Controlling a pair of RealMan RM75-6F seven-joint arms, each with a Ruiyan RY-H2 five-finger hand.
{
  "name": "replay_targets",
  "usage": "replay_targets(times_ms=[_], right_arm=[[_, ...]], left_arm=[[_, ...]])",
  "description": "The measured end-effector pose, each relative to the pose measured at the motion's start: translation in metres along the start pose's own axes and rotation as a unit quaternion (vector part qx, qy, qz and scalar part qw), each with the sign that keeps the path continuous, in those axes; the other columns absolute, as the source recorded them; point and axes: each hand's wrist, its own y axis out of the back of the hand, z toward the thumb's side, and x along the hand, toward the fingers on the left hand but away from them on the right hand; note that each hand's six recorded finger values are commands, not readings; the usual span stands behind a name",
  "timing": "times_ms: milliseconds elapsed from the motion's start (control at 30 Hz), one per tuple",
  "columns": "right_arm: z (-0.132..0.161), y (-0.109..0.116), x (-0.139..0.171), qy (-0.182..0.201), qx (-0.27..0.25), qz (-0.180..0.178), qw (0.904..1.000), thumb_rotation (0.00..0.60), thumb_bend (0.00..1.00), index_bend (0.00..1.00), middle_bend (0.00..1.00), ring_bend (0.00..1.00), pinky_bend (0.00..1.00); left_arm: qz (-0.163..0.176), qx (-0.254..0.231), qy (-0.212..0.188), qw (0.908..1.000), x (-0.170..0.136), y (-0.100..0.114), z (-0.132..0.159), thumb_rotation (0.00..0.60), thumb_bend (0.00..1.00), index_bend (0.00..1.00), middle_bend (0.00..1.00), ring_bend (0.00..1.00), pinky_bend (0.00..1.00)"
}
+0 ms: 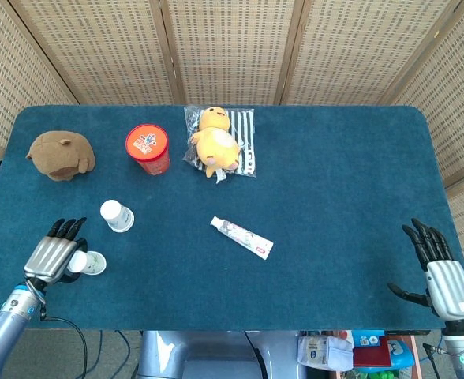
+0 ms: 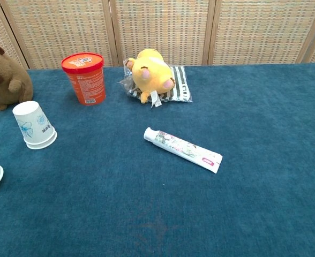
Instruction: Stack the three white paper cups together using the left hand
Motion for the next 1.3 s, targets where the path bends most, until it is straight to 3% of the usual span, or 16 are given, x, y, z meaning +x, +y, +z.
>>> replay_targets(times_ms=[400,733,933,1300], right_arm=[[0.002,-0.002,0.000,0.002,0.003,0.002,1.0000,0.600,0.05,0.00,0.00,0.00,0.00],[0.000,-0.003,-0.001,-0.002,0.002,0.004,1.0000,0.600,0.05,0.00,0.00,0.00,0.00],[0.000,-0.003,-0.001,-0.002,-0.003,0.004,1.0000,0.600,0.05,0.00,0.00,0.00,0.00],[0.000,-0.006,-0.002,-0.001,-0.003,0.009,1.0000,0.600,0.05,0.00,0.00,0.00,0.00]], left_arm=[[0.050,-0.026,-0.016,0.9983,-0.005,0.071,0.000,0.600,0.23,0.46,0.00,0.00,0.00],[0.079,-0.035,-0.004,0.9963,0.022,0.120,0.006,0.600,0.23,0.46,0.00,0.00,0.00],[0.073,-0.024,0.013,0.9970,0.041,0.133,0.009,0.600,0.23,0.45,0.00,0.00,0.00],[0.050,-0.016,0.029,0.9982,0.069,0.137,0.017,0.600,0.23,0.45,0.00,0.00,0.00]])
